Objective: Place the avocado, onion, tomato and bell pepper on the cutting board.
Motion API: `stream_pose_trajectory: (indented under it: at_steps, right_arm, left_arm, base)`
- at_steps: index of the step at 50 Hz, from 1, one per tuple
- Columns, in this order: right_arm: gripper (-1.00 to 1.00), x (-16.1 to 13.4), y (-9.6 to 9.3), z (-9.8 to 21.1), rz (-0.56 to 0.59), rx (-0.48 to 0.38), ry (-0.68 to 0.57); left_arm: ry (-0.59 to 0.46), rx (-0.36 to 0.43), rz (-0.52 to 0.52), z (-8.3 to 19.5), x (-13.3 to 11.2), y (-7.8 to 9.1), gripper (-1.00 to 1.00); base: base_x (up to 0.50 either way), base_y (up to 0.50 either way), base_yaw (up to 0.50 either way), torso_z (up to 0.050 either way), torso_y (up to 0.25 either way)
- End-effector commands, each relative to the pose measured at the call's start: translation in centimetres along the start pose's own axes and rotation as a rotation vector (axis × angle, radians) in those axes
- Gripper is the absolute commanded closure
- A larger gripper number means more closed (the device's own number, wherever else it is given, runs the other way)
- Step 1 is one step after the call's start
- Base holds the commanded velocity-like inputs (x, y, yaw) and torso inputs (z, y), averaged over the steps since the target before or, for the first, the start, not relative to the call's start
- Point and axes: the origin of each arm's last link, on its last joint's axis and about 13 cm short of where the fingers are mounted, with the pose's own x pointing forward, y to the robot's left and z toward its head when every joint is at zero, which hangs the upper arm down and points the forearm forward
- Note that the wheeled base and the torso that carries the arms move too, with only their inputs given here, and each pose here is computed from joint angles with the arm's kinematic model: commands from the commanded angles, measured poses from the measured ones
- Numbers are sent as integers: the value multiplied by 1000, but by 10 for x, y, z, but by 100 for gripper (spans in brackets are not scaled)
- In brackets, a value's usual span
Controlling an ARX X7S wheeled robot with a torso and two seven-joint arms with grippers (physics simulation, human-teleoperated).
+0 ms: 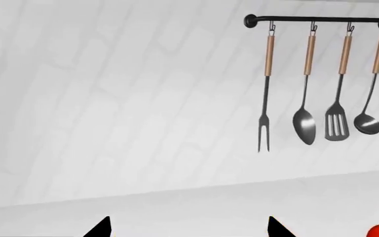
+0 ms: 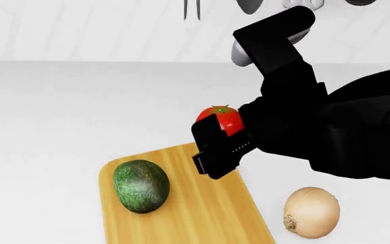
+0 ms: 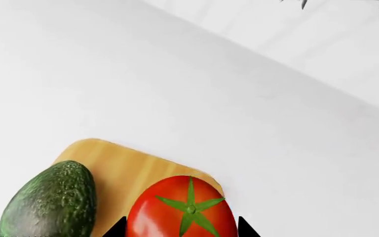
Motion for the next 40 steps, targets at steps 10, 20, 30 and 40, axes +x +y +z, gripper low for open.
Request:
stream_pose_trajectory:
  at_steps: [10, 20, 30, 40]
  right_arm:
    - [100, 10, 8, -6, 32, -30, 10]
    - [100, 13, 11, -4, 42, -40, 17]
    - [100, 18, 13, -8, 45, -45, 29]
    - [-100, 5, 12, -2, 21, -56, -1]
  left_arm:
    - [-7, -13, 10, -1, -3, 2, -100]
    - [-10, -19, 13, -2, -3, 3, -100]
    - [-9, -23, 16, -4, -4, 4, -100]
    - [-12, -25, 18, -5, -6, 4, -100]
  base:
    - [0, 0, 0, 1, 0]
    - [0, 0, 0, 0, 0]
    - [0, 0, 0, 0, 0]
    - [0, 0, 0, 0, 0]
